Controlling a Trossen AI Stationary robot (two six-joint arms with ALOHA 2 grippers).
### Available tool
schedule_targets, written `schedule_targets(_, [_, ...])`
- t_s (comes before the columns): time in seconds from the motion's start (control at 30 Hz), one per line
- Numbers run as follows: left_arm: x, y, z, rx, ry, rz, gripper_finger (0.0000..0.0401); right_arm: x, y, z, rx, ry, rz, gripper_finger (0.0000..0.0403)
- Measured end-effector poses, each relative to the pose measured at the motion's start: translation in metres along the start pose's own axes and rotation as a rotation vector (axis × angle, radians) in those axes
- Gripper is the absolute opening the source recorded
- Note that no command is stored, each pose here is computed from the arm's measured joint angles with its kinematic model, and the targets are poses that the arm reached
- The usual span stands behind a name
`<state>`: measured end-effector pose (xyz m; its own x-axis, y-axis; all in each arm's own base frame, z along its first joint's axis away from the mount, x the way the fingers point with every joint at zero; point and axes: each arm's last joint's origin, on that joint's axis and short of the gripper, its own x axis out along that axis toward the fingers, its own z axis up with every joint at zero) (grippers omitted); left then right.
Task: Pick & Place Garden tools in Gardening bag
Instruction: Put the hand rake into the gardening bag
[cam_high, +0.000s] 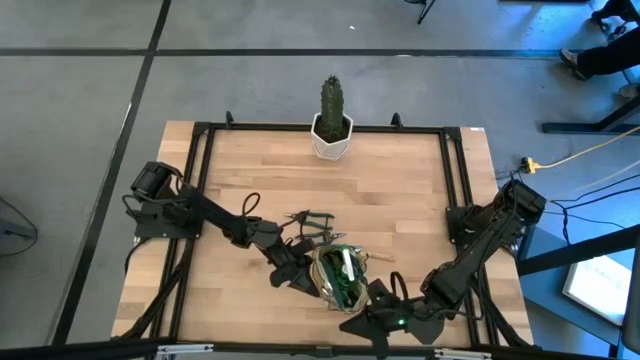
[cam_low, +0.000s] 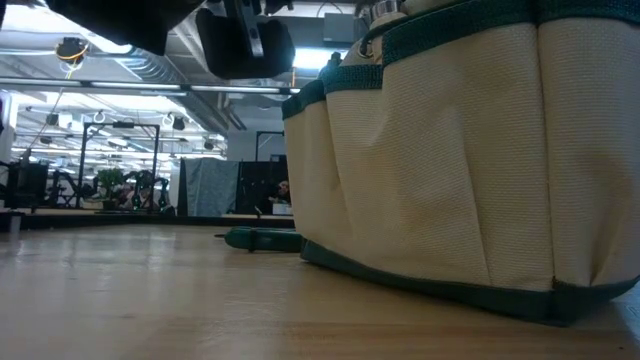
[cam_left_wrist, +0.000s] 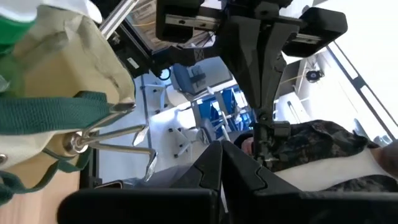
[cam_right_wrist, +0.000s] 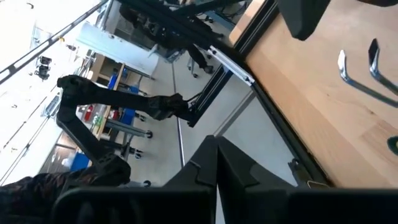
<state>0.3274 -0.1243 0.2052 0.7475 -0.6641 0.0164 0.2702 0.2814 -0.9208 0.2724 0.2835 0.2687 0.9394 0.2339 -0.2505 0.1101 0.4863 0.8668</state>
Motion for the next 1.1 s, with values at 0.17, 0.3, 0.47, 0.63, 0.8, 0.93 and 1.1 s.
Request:
schedule_targets(0.17, [0.0,0.002,-0.001,-0.016,-0.001,0.026,0.0001,0.0,0.0,0.001,0.0,-0.041,-0.013,0.0001])
schedule_targets(0.3, [0.0,0.003,-0.001,-0.005,0.002,0.039,0.0001,0.0,0.0,0.002,-0.001,-0.045,-0.013,0.0001])
schedule_targets(0.47, [0.007,-0.005,0.005,0.026,0.001,0.033,0.0001,0.0,-0.001,0.002,-0.003,-0.048,-0.015,0.0001])
schedule_targets(0.63, [0.013,-0.007,0.009,0.058,0.03,0.087,0.0001,0.001,-0.001,0.003,-0.003,-0.049,-0.015,0.0001])
schedule_targets(0.8, [0.014,-0.007,0.006,0.069,0.03,0.099,0.0001,0.0,-0.001,0.003,-0.004,-0.049,-0.015,0.0])
schedule_targets(0.93, [0.015,0.0,0.004,0.06,0.031,0.148,0.0001,0.0,0.0,0.003,-0.006,-0.048,-0.014,0.0])
schedule_targets(1.1, [0.021,0.012,-0.002,0.035,0.038,0.151,0.0001,0.0,-0.001,0.002,-0.011,-0.048,-0.015,0.0])
